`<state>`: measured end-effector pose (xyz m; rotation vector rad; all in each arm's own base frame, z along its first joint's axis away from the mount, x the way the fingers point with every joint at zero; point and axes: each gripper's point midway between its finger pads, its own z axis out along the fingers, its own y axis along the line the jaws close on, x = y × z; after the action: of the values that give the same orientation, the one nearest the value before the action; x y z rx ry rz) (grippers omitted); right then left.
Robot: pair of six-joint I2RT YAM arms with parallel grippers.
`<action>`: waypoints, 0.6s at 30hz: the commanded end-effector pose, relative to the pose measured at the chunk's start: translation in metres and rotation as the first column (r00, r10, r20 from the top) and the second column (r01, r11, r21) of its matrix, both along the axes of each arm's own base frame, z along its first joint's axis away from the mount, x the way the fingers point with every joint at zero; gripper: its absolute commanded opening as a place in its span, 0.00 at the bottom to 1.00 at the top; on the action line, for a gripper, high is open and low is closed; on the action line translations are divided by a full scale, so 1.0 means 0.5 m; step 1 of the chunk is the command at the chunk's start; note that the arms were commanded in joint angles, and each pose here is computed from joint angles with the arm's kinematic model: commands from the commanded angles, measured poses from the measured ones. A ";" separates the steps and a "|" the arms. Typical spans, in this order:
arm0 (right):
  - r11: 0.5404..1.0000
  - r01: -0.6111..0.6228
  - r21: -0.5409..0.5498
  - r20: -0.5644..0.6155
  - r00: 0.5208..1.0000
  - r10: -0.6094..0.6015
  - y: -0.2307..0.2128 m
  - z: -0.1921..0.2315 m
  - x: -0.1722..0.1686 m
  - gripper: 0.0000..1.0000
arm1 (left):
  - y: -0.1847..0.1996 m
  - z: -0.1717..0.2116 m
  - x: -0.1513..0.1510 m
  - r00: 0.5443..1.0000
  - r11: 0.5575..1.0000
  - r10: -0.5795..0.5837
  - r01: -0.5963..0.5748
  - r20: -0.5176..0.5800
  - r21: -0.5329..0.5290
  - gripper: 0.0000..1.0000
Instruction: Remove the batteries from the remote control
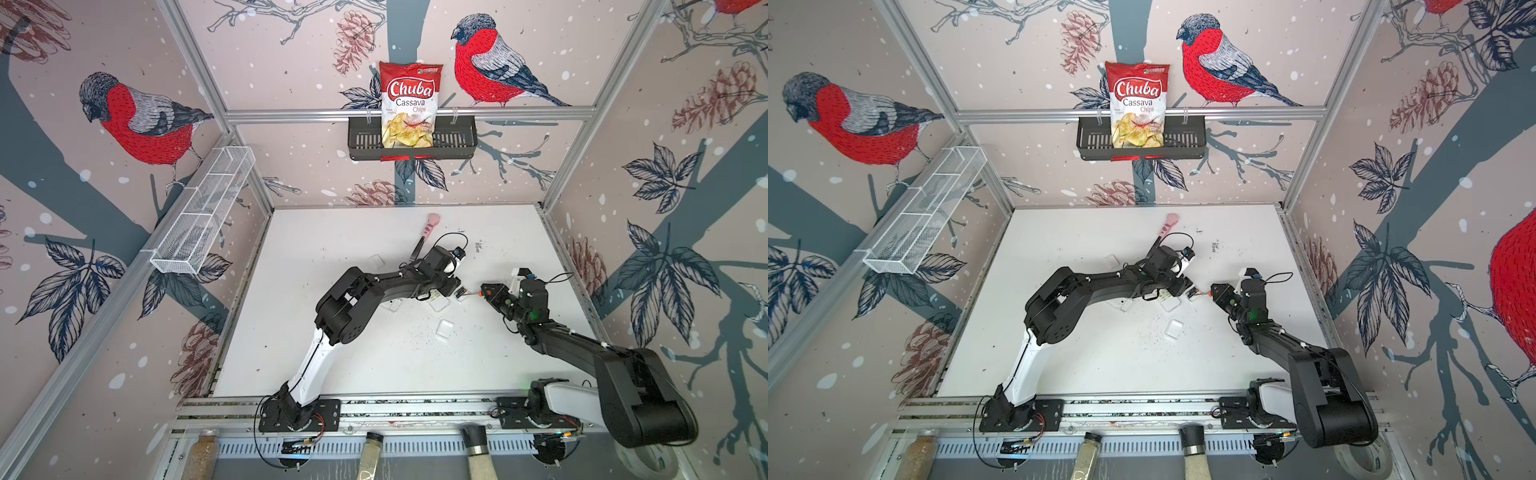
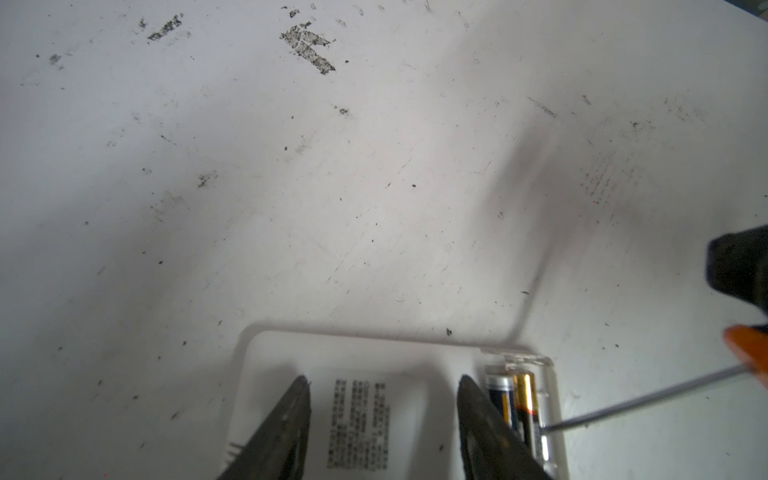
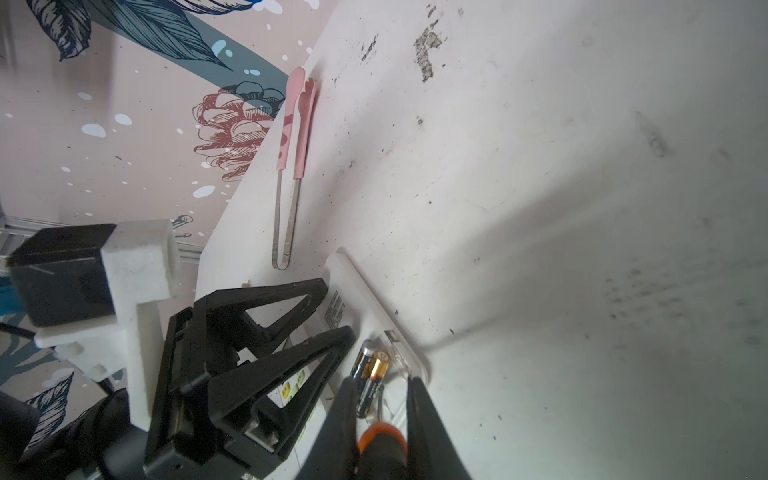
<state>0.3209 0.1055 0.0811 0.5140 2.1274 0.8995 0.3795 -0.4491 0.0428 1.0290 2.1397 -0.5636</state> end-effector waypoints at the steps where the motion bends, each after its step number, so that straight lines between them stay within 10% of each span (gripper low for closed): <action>1: 0.999 -0.010 0.043 0.045 0.999 0.008 0.011 0.024 0.016 0.00 | 0.029 -0.041 -0.023 0.997 0.997 0.012 -0.005 -0.078 0.081 0.57; 18: 0.999 -0.007 0.036 0.077 0.997 0.004 0.009 0.056 0.045 0.00 | 0.034 -0.034 -0.016 0.997 0.997 0.019 -0.013 -0.076 0.079 0.57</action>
<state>0.3366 0.1098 0.0962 0.5111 2.0873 0.9477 0.3813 -0.4469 0.0434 1.0272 2.1509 -0.5607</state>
